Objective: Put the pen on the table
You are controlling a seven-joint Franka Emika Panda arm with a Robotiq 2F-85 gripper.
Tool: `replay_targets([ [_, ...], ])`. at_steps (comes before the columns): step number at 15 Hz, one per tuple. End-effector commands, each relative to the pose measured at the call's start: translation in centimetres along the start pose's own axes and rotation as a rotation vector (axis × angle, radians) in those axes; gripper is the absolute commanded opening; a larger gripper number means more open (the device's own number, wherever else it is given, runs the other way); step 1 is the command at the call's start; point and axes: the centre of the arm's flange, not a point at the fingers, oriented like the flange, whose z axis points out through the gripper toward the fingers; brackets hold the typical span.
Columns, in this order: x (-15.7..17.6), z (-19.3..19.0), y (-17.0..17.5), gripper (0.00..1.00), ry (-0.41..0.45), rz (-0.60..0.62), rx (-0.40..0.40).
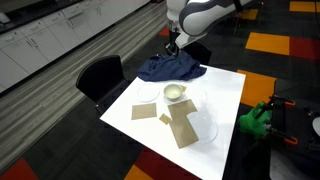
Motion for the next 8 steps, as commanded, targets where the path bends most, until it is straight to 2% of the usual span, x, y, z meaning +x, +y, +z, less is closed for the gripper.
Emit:
replay_targets([
  [1,-0.9,-0.1,0.4,0.03,0.020,0.008,-0.002],
  [8,-6.4,2.5,3.8,0.03,0.043,0.065,0.025],
])
